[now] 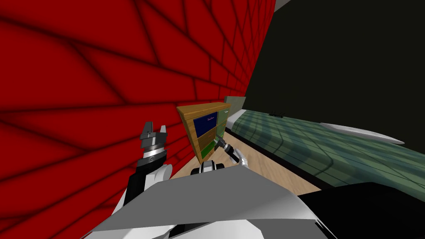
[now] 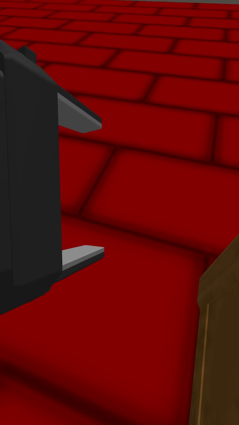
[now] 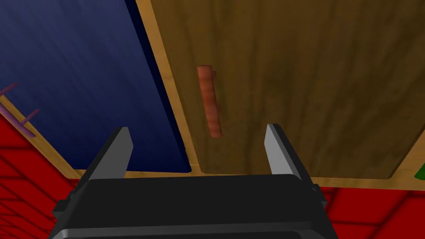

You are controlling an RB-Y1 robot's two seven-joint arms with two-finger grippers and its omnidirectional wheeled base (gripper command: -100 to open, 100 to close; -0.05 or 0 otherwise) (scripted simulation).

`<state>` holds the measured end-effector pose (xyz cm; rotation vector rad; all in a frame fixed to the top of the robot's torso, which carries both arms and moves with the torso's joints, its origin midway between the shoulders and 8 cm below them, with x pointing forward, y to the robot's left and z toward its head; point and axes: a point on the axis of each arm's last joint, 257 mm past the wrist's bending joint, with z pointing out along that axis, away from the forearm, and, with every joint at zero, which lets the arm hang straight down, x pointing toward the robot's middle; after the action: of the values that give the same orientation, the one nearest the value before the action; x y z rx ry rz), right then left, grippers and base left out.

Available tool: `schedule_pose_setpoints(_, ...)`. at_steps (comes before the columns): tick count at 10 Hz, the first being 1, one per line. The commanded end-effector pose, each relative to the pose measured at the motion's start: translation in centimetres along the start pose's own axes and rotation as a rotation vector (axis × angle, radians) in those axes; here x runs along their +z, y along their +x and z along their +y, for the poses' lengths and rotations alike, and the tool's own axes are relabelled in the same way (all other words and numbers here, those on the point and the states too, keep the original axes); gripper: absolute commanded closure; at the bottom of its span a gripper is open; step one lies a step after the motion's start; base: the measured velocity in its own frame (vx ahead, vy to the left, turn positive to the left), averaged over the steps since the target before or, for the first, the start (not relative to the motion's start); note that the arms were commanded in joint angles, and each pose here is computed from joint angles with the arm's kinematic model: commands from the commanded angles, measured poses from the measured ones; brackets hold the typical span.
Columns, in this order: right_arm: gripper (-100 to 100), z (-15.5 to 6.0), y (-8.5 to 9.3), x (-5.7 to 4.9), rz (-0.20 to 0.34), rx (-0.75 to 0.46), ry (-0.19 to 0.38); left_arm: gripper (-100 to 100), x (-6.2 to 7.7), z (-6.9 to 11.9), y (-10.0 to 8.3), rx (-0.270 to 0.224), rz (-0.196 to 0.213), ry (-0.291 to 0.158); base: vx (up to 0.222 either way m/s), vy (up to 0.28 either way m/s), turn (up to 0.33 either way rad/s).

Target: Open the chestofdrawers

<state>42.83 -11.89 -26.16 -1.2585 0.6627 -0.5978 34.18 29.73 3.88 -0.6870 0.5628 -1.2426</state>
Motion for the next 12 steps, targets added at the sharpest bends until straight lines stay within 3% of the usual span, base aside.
schedule_pose_setpoints(1,-100,1.2,-0.3,0.0,0.008,-0.060,-0.017,0,0.0,0.0,0.0,0.000,0.000,0.000,0.016,0.014,-0.061)
schedule_pose_setpoints(5,-100,2.5,-1.0,0.4,0.017,-0.127,-0.027,0,0.0,0.0,0.0,0.000,0.000,0.000,0.005,0.012,-0.045)
schedule_pose_setpoints(7,-100,3.3,-2.1,1.3,0.028,-0.147,-0.019,0,0.0,0.0,0.0,0.000,0.000,0.000,-0.009,0.023,-0.065)
schedule_pose_setpoints(11,-100,3.2,-5.0,4.0,0.050,-0.114,0.036,0,0.0,0.0,0.0,0.000,0.000,0.000,-0.005,0.012,-0.035)
schedule_pose_setpoints(12,-100,3.3,-4.6,3.5,0.046,-0.123,0.027,0,0.0,0.0,0.0,0.000,0.000,0.000,0.000,0.000,0.000)
